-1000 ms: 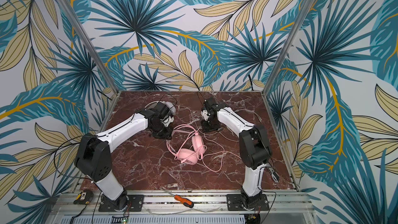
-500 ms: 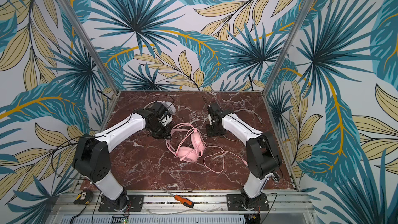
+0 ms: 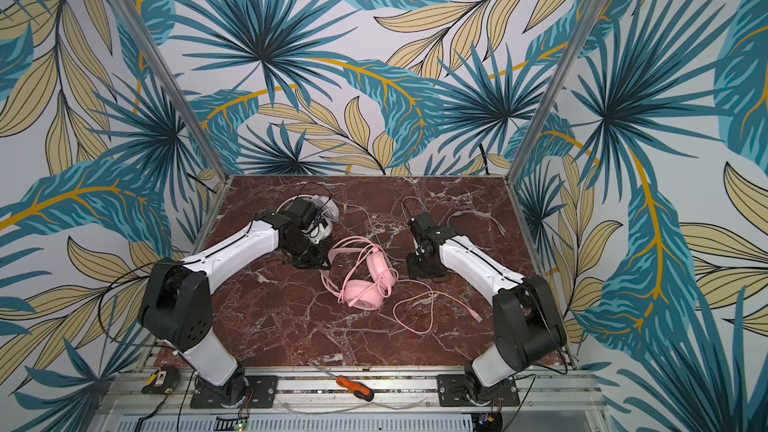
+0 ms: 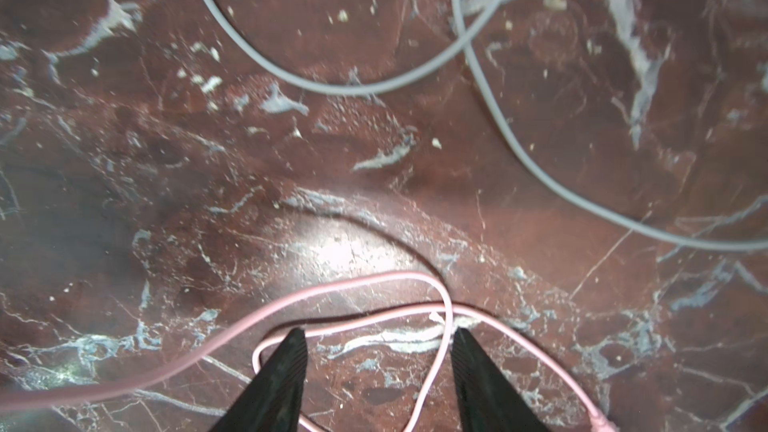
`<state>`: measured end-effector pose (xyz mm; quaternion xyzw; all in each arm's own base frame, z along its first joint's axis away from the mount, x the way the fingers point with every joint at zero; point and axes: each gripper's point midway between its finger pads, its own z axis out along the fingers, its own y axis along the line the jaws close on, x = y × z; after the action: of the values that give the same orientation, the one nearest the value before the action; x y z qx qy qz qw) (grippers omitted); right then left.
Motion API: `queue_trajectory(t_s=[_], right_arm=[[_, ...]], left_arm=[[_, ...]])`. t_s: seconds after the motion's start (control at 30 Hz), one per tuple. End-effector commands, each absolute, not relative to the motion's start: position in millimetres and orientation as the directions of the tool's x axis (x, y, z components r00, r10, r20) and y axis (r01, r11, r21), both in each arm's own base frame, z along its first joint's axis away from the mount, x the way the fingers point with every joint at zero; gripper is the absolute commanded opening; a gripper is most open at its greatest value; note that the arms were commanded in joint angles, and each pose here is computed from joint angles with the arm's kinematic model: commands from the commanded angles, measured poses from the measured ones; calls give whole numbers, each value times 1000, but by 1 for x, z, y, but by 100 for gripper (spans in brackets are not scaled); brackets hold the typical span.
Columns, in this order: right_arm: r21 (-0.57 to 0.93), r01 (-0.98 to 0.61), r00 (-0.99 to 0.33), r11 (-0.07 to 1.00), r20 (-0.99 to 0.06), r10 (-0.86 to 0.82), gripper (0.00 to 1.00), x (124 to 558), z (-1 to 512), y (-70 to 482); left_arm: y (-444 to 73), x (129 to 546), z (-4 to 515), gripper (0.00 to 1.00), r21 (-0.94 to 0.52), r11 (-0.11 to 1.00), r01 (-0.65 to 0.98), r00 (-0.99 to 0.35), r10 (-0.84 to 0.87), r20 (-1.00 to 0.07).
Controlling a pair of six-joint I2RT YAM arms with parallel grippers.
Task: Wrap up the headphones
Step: 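Move the open right gripper back to the pink cable loop nearer the robot, then lower the right gripper onto the pink cable loop and close it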
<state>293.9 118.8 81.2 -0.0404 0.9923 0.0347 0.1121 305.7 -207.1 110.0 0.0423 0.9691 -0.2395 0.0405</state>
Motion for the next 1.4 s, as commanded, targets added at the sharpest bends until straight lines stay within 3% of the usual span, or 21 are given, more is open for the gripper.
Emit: queue_trajectory(t_s=[0.0, 0.37, 0.7, 0.93, 1.37], right_arm=[[72, -37, -985, 997, -172, -24, 58, 274, 73, 113], [79, 68, -994, 995, -83, 75, 55, 245, 57, 107], [78, 182, -982, 980, -43, 186, 46, 218, 43, 98], [71, 175, -984, 982, -15, 176, 40, 211, 29, 102], [26, 116, -993, 993, 8, 115, 18, 200, 13, 108]], left_arm=[[-218, 311, 138, 0, -554, 823, 122, -987, 42, -155], [-218, 315, 141, 0, -573, 813, 106, -987, 18, -158], [-219, 319, 137, 0, -583, 807, 94, -989, 8, -148], [-221, 322, 138, 0, -592, 800, 93, -989, 5, -150], [-220, 326, 143, 0, -619, 783, 59, -987, -45, -152]])
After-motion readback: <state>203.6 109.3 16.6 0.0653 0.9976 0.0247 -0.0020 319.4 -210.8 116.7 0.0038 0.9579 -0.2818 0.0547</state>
